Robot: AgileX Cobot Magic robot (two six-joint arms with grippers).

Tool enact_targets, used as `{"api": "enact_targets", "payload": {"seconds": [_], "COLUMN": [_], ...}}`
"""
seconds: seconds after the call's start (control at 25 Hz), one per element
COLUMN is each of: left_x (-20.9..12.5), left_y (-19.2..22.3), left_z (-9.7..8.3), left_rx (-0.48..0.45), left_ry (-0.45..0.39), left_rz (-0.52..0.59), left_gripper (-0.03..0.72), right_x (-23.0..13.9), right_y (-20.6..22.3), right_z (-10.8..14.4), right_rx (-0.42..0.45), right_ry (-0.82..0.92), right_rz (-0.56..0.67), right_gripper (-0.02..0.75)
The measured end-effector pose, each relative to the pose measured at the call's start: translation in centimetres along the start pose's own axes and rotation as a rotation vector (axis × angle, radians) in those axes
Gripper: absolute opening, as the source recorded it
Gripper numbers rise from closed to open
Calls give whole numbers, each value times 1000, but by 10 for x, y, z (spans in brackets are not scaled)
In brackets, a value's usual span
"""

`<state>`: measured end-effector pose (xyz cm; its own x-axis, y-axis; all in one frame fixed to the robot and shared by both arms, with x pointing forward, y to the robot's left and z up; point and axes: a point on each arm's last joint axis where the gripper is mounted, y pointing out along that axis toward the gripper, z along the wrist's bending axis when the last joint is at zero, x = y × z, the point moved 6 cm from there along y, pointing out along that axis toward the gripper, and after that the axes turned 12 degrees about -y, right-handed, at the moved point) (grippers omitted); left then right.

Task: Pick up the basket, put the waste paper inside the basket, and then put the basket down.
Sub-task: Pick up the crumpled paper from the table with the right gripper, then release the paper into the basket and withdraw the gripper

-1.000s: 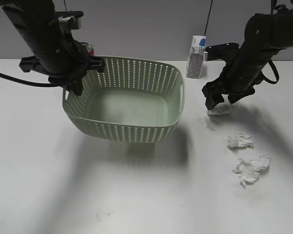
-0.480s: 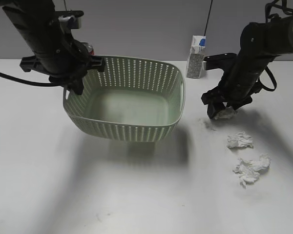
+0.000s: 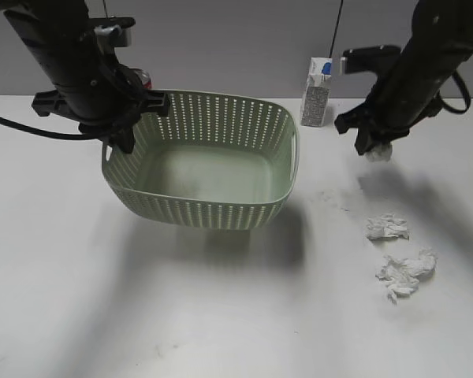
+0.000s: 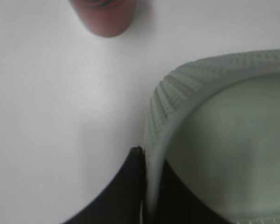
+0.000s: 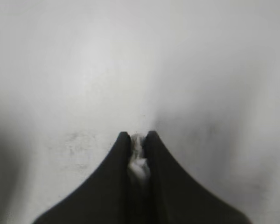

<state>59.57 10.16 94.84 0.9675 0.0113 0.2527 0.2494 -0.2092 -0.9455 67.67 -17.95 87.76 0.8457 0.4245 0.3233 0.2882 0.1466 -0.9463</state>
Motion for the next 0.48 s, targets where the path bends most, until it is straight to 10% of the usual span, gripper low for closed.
{"api": "enact_targets", "payload": {"seconds": [0.48], "left_x": [0], "left_y": [0], "left_z": [-1], "left_rx": [-7], "left_ry": [-6], "left_rz": [3], "left_gripper": [0], "right_x": [51], "right_y": [-161], "right_z": [78], "right_rx": [263], "right_ry": [-128], "right_rz": [-462], "right_gripper": [45]}}
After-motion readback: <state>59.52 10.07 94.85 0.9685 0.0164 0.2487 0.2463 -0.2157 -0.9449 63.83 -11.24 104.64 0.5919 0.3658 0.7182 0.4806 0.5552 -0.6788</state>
